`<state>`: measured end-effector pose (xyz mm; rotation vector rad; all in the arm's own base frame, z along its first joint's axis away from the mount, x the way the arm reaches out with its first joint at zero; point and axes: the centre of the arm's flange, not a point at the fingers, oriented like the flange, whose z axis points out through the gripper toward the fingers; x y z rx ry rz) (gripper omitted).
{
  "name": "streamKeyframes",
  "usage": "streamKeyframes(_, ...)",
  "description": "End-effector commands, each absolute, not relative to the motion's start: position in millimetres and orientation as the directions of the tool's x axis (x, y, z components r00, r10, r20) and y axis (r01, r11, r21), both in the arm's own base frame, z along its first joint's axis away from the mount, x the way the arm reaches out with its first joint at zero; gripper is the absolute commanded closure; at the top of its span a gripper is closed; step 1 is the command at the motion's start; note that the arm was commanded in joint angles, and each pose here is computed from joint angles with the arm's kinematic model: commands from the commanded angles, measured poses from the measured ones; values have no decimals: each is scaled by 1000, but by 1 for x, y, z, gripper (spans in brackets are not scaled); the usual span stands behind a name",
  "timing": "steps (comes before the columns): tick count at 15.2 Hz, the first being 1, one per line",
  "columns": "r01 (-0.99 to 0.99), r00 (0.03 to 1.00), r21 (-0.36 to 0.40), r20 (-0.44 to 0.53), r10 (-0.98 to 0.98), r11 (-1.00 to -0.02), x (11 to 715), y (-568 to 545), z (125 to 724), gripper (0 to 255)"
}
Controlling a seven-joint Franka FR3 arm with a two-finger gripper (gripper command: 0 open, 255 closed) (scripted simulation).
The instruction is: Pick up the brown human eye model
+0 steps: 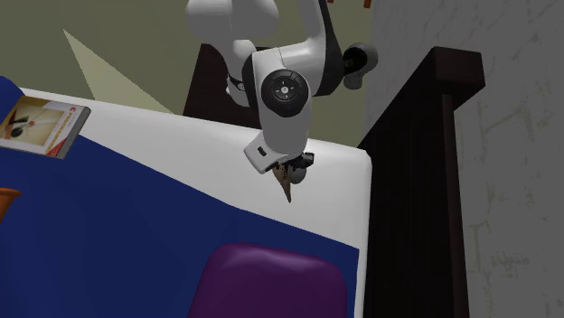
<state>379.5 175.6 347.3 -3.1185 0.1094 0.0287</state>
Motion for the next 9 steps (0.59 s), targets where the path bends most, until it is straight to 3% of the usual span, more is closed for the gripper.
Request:
streamKeyframes(1,-70,997,-20,-20,-70,-997,379,176,356,255)
streamKeyframes(9,-70,997,-20,-20,-70,-997,379,176,398,255)
